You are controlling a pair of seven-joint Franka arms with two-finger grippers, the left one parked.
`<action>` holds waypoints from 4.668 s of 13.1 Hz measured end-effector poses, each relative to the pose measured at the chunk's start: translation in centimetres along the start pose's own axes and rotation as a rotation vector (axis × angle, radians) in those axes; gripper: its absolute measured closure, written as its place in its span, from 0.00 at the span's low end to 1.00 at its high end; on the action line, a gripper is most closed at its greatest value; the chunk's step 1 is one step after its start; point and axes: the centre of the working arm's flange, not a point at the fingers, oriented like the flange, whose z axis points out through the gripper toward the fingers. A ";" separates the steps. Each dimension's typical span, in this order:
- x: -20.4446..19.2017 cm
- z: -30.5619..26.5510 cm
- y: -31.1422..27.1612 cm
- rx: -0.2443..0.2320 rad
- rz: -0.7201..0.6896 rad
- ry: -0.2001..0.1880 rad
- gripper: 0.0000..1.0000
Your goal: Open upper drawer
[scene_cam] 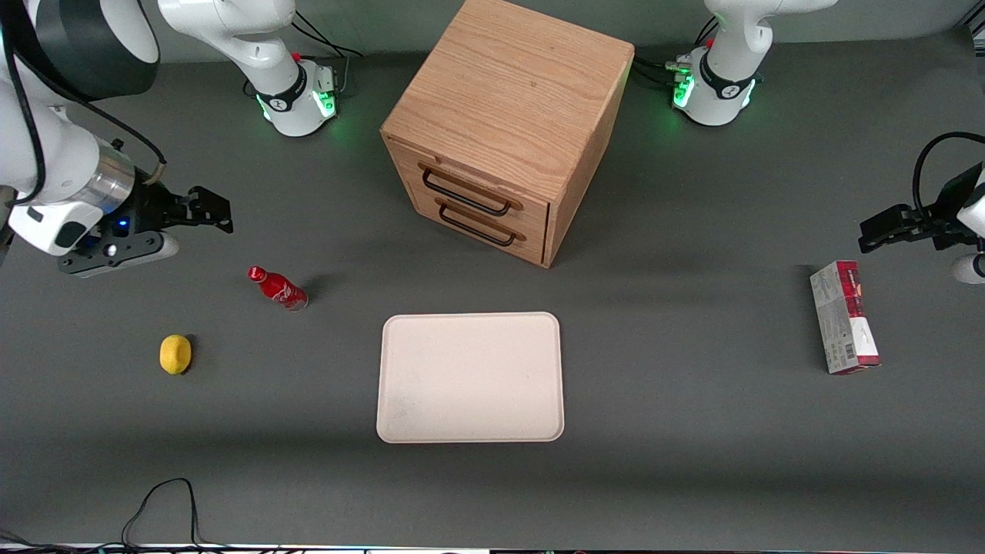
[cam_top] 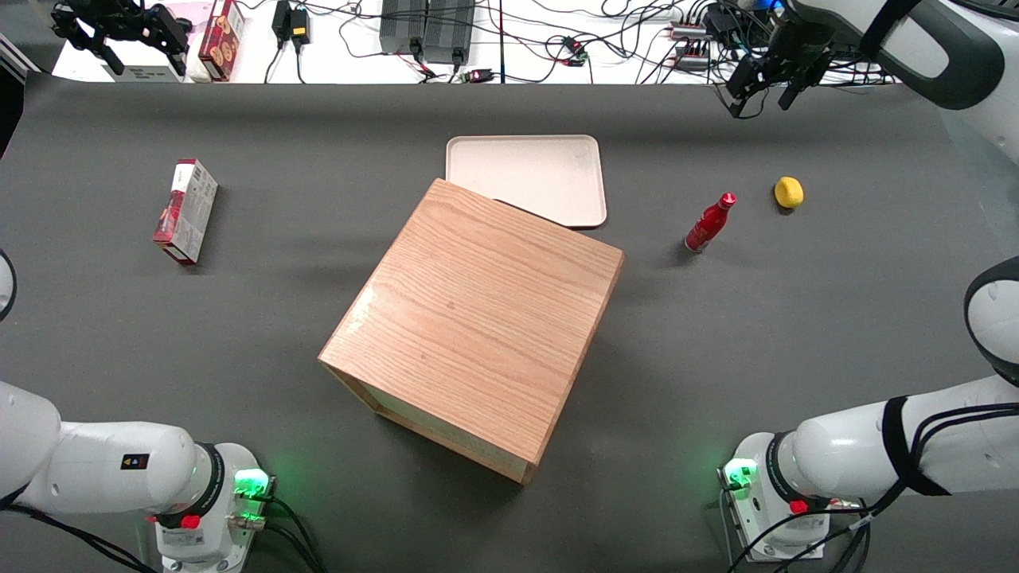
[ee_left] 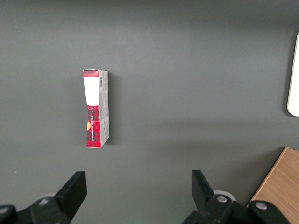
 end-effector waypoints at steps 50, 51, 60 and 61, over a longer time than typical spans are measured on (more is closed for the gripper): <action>4.4 16.7 -32.1 0.098 -0.548 -0.161 0.00; 4.5 17.0 -32.1 0.099 -0.546 -0.152 0.00; 5.8 17.4 -30.0 0.103 -0.575 -0.132 0.00; 5.9 17.4 -29.7 0.104 -0.569 -0.130 0.00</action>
